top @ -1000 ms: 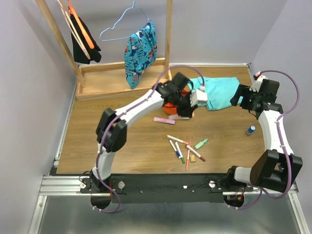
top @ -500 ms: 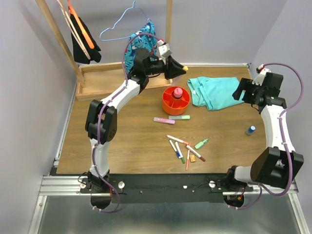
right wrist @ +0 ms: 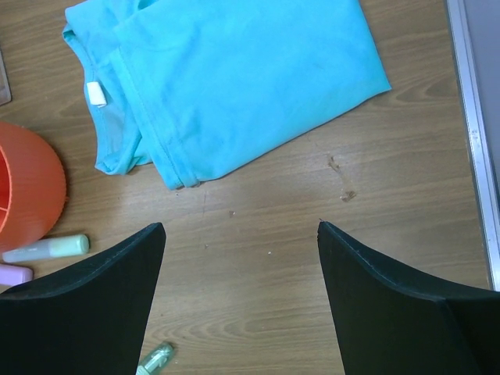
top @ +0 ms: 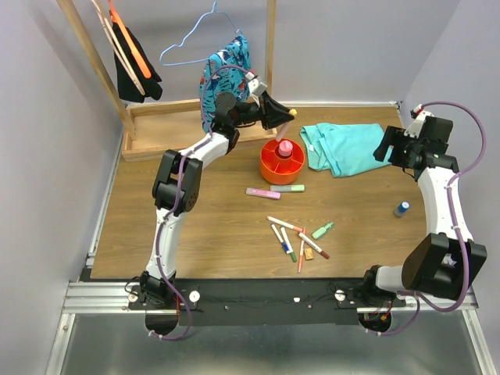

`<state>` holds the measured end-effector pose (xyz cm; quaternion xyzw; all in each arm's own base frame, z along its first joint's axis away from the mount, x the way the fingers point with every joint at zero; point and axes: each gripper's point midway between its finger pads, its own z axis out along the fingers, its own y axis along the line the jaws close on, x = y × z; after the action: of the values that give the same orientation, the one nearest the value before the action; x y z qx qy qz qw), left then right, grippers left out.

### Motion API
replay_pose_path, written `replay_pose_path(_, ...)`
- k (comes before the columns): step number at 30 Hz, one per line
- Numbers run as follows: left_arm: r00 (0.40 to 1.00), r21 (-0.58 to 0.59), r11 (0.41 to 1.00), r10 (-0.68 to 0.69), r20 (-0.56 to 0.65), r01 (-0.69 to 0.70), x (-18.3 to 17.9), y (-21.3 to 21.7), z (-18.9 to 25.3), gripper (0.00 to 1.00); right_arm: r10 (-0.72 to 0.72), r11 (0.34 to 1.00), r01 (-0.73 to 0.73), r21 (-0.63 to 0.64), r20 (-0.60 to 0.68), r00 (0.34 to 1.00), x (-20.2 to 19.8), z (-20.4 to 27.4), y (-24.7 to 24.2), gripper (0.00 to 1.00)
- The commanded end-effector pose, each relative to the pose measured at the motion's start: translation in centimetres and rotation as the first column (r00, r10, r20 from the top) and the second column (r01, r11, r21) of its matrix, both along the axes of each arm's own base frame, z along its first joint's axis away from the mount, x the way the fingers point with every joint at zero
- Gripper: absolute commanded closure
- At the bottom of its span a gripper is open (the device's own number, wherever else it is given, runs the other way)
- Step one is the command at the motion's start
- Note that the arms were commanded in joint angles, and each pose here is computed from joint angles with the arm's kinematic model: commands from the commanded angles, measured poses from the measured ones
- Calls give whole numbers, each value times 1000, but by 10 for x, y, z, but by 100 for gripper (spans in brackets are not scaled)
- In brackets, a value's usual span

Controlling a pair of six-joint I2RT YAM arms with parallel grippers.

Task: Sort the stationery into containers
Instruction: Place the stationery in the storage box.

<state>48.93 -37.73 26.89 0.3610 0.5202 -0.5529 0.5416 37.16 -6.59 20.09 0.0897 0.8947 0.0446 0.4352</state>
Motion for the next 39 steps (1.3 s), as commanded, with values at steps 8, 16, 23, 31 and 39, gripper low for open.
replay_pose_path(8,999,42,999,20,-31,-18,22,16,-50,73,-22,999,21,-37,-22,1000,-2,-5,-7,13)
replay_pose_path(16,997,67,998,22,-80,-17,19,18,-80,68,-15,1000,14,-27,-35,999,2,-10,-6,13)
replay_pose_path(23,995,72,997,14,-100,-7,13,19,-90,64,-9,1000,8,-19,-46,999,1,-16,-5,13)
replay_pose_path(31,997,61,998,11,-74,-7,0,23,-65,51,7,1000,-7,-3,-39,999,-4,-19,1,13)
replay_pose_path(39,1000,44,999,8,2,-8,-38,50,-2,50,15,1000,-15,2,12,1000,-4,-6,5,13)
